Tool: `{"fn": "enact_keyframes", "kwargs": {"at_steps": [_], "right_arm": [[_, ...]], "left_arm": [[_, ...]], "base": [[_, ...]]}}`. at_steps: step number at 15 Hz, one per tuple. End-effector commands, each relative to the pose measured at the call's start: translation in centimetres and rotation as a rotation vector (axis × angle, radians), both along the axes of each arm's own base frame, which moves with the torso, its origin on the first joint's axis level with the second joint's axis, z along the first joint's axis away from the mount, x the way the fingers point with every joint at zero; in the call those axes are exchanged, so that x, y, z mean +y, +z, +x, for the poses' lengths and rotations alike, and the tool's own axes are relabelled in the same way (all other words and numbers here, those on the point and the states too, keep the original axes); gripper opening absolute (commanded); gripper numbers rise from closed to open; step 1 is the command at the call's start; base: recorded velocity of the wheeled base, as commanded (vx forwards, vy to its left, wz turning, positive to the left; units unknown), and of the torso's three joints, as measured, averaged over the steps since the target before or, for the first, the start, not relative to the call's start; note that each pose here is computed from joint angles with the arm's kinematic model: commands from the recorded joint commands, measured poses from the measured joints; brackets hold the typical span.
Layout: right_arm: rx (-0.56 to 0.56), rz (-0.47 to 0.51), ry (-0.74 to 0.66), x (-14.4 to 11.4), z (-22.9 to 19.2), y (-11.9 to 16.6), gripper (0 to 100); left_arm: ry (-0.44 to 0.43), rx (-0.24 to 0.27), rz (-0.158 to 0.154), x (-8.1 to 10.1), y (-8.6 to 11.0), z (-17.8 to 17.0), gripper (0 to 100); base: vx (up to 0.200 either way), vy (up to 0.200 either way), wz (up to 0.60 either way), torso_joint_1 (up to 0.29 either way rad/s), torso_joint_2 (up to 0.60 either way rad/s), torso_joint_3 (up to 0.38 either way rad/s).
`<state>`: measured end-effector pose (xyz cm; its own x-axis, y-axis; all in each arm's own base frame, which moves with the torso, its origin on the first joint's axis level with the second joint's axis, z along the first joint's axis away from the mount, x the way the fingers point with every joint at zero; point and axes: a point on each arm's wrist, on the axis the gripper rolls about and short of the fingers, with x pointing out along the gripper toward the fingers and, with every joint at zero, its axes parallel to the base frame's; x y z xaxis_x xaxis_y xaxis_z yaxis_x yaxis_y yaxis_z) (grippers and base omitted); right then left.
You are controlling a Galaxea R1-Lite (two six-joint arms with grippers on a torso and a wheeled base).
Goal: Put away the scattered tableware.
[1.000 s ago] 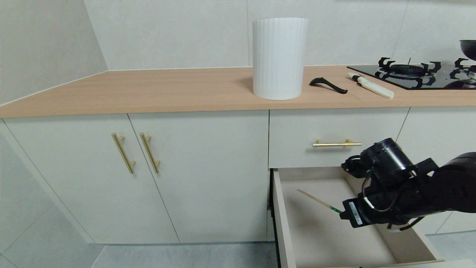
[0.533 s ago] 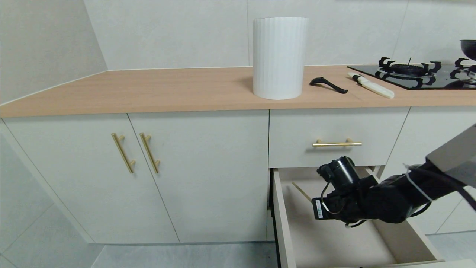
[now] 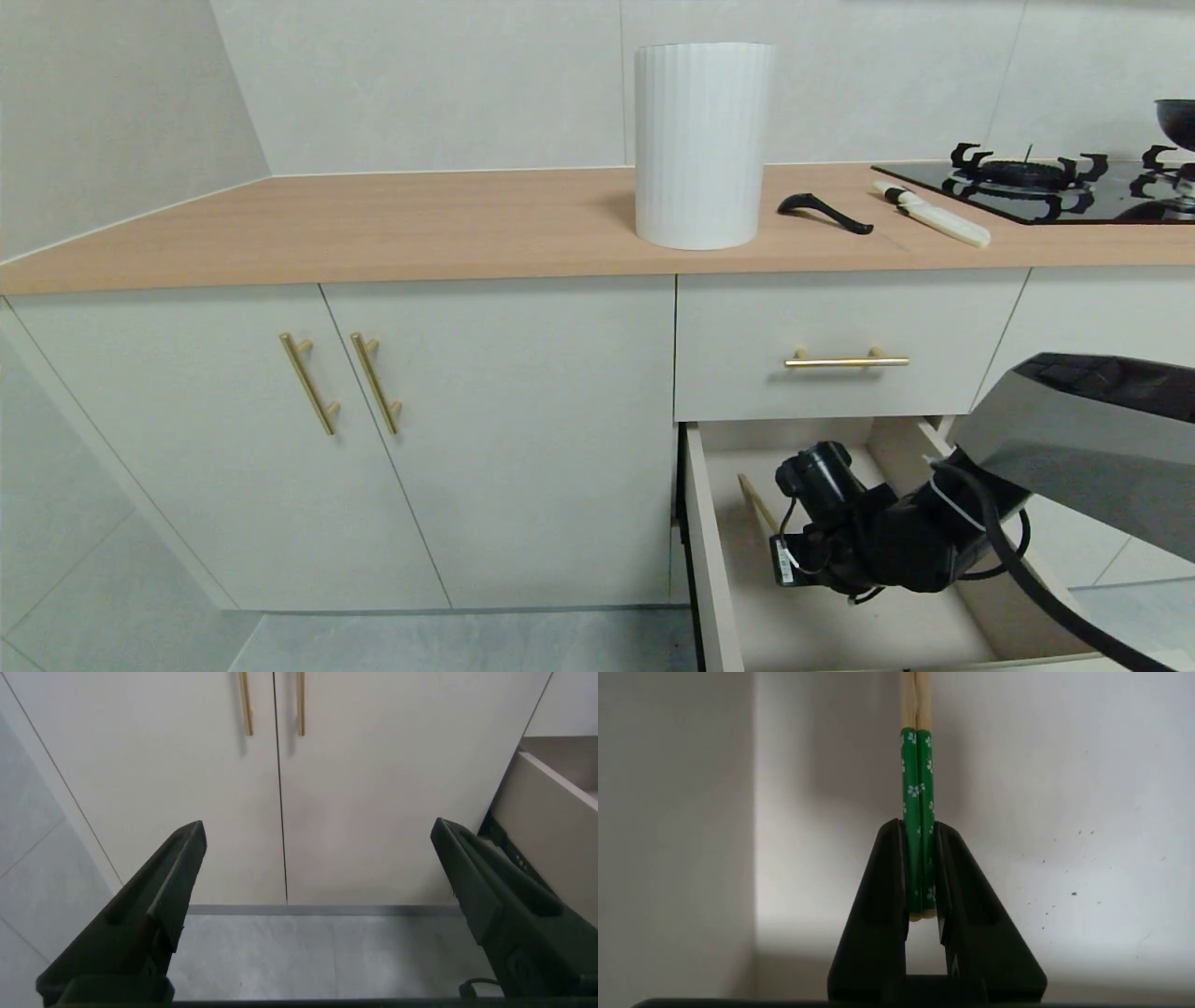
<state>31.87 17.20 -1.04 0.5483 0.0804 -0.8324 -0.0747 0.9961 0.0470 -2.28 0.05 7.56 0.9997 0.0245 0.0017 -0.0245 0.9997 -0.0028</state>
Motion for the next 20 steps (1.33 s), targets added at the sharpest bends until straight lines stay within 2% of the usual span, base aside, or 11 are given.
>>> {"fn": "enact_keyframes", "kwargs": {"at_steps": [1,5,14,15,20], "right_arm": [[0.038,-0.016,0.000,-0.1,-0.1,-1.5,0],[0.083,-0.036,0.006,-0.1,-0.2,-3.3,0],[0.088,-0.052,0.009,0.0,-0.3,-3.7,0],[0.088,-0.052,0.008,0.0,-0.3,-3.7,100],[0.092,-0.054,0.008,0.0,-0.3,-3.8,100]], "left_arm": [[0.000,0.002,0.000,0.0,0.0,0.0,100],[0.000,0.000,0.000,0.0,0.0,0.0,100],[0.000,0.000,0.000,0.0,0.0,0.0,100],[-0.001,0.000,0.000,0.0,0.0,0.0,100],[0.000,0.000,0.000,0.0,0.0,0.0,100]], "base": [[0.000,0.000,0.00,0.000,0.00,0.000],[0.000,0.000,0.00,0.000,0.00,0.000],[0.000,0.000,0.00,0.000,0.00,0.000],[0.000,0.000,0.00,0.000,0.00,0.000],[0.000,0.000,0.00,0.000,0.00,0.000]]}}
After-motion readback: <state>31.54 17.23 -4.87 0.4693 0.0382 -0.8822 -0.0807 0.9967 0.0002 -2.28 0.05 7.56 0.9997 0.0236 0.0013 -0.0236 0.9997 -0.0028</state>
